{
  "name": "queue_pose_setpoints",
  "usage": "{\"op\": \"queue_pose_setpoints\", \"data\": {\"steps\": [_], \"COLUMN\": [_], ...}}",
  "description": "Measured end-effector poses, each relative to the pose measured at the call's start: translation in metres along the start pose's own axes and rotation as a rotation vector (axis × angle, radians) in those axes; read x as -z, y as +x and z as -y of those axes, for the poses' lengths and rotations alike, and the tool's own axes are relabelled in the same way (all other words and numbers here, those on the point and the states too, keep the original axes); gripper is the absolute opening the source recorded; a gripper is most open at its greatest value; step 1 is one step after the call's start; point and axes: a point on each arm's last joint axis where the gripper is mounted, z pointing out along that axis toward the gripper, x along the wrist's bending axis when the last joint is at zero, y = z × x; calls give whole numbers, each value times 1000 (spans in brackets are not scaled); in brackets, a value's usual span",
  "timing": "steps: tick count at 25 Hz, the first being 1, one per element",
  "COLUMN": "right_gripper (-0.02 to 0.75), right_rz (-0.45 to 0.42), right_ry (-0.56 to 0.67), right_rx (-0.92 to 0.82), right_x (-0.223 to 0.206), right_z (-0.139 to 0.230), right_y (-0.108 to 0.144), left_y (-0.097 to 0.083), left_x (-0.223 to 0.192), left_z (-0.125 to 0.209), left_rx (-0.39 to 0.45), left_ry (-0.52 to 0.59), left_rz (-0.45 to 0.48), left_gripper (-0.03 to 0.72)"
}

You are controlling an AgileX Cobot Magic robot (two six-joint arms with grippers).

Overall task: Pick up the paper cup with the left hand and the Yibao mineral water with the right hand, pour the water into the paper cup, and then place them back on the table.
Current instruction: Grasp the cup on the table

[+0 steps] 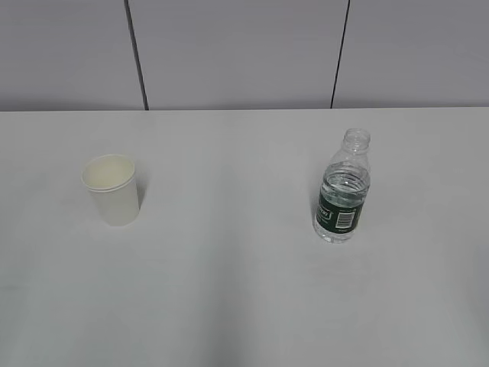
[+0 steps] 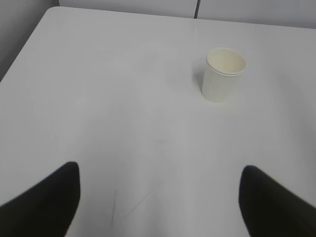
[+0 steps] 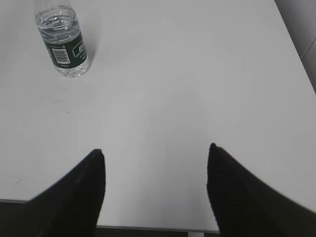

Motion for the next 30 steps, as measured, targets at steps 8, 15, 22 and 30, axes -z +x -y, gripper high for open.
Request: {"op": "queue_pose_setpoints", "data": {"steps": [8, 15, 22, 30], "right_gripper": [478, 478, 478, 478], "right_rz": [0, 0, 0, 0], "right_ry": [0, 0, -1, -1], "right_rx": [0, 0, 0, 0], "right_x": [0, 0, 0, 0], "right_z": [0, 0, 0, 0], "right_y": [0, 0, 0, 0], "left_y": [0, -2, -7, -15], "left_x": [0, 0, -21, -63], "left_z": [0, -16, -62, -113], "left_rx": [3, -23, -68, -73], "left_ry": [1, 58, -14, -270], "left_rz": [5, 8, 15, 41], "left_gripper": [590, 590, 590, 590]}}
